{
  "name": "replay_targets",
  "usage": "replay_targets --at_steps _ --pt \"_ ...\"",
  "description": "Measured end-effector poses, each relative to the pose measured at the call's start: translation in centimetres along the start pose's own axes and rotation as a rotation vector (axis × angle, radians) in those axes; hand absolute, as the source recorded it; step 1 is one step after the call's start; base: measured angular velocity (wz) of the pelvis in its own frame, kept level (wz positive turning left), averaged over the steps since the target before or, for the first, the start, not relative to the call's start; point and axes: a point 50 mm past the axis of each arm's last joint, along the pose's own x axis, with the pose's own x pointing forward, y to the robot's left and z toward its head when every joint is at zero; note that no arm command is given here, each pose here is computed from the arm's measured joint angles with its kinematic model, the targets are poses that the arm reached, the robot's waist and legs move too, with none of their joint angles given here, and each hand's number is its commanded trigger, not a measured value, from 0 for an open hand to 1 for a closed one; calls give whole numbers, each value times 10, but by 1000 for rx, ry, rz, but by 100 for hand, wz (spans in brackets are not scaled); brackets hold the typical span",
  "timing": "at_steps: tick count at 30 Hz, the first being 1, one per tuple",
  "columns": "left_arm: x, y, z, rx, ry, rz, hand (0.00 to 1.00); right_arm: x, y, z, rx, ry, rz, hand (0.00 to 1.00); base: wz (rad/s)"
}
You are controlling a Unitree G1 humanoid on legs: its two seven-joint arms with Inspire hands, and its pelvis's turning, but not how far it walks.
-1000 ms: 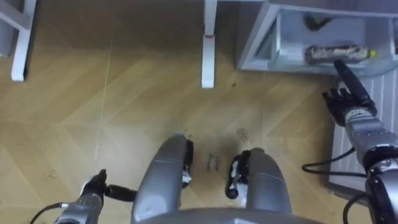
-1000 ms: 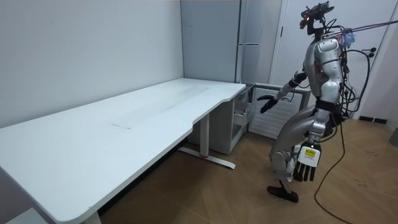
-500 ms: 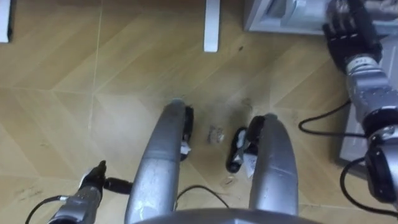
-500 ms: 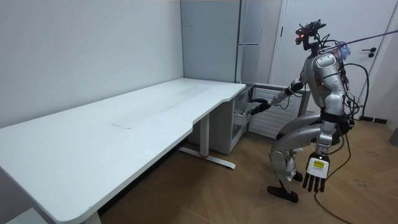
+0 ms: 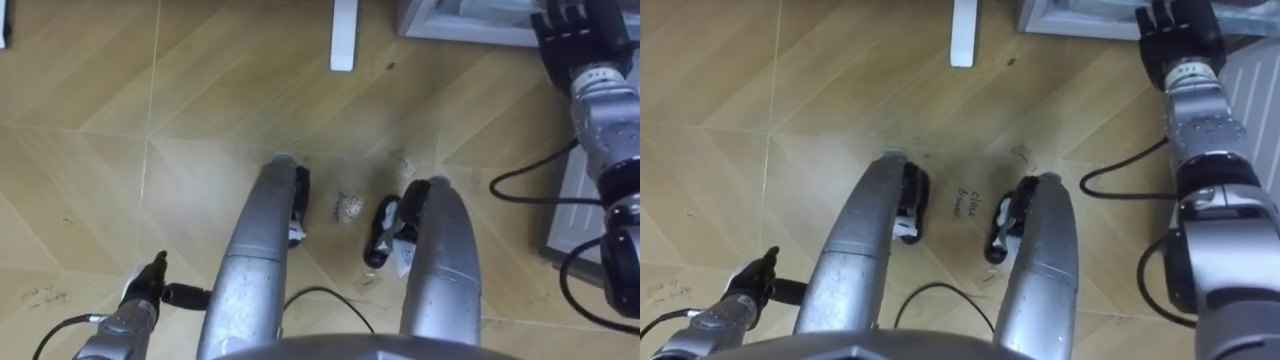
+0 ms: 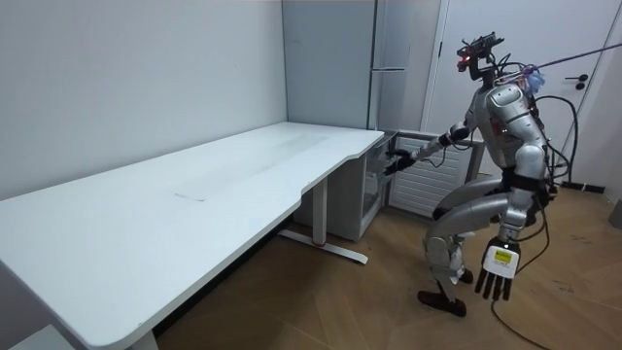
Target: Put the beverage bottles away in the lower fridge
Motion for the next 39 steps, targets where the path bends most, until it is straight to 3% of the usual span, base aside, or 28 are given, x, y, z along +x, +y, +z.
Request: replay_targets --at_steps 5,23,31,39 --pt "-6 12 -15 -33 14 54 0 4 39 9 -16 -24 106 0 6" --pt "-27 27 -58 -58 119 64 0 2 13 21 21 -161 -27 0 15" --pt "-30 52 -56 -15 117 113 0 -5 -10 32 30 -244 -57 0 13" --pt "-30 53 -51 -18 98 111 0 -9 -27 23 -19 -173 -19 0 9"
